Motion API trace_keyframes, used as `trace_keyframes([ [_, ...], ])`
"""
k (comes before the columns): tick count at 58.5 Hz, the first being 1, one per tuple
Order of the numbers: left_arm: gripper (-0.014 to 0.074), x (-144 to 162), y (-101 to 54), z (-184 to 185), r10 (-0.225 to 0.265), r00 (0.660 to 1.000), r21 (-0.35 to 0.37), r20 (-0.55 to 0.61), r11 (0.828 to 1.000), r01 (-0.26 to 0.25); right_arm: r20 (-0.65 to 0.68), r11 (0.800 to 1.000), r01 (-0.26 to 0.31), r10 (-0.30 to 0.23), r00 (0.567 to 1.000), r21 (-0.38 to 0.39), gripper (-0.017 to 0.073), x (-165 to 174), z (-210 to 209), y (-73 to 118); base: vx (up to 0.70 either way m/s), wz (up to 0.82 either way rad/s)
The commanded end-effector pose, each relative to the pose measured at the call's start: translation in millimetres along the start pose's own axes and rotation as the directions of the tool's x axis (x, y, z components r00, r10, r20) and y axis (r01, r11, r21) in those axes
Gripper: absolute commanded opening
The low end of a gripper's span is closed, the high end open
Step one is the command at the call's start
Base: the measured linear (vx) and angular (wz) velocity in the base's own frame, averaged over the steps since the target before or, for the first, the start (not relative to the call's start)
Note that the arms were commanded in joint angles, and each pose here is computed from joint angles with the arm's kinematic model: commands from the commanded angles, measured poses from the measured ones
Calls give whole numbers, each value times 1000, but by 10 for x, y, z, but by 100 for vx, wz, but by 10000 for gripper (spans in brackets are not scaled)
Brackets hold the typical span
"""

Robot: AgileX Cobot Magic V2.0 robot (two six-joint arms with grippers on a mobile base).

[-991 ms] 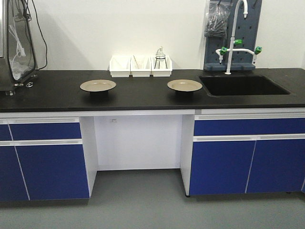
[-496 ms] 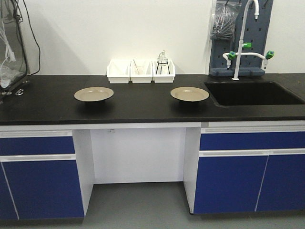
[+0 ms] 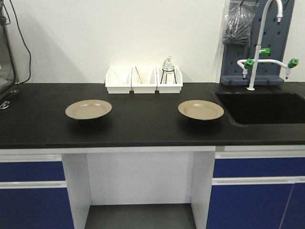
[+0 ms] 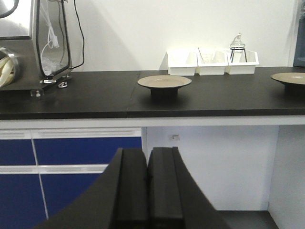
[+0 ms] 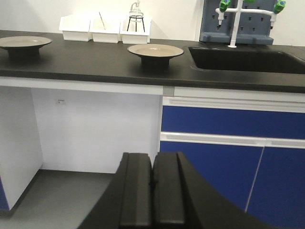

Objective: Arrange circular plates on left workspace
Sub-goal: 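Drive the base up to the counter holding the two tan plates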

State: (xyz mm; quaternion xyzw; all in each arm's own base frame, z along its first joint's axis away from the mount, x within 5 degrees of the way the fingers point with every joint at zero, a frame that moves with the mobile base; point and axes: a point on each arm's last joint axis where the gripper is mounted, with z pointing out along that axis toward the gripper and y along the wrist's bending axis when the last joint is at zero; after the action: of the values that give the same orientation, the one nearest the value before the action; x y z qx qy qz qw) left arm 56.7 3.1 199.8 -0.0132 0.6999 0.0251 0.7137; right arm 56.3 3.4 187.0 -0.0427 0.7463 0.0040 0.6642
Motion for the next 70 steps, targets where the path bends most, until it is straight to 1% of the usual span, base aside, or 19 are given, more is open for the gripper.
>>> trace_keyframes([
  [1, 3, -41, -2, -10, -7, 997, 3, 83, 1000, 7, 91, 1000, 13, -14, 996, 10, 0, -59, -10, -5, 46, 1],
  [70, 3, -41, -2, -10, -7, 997, 3, 83, 1000, 7, 91, 1000, 13, -14, 996, 10, 0, -59, -10, -5, 43, 1],
])
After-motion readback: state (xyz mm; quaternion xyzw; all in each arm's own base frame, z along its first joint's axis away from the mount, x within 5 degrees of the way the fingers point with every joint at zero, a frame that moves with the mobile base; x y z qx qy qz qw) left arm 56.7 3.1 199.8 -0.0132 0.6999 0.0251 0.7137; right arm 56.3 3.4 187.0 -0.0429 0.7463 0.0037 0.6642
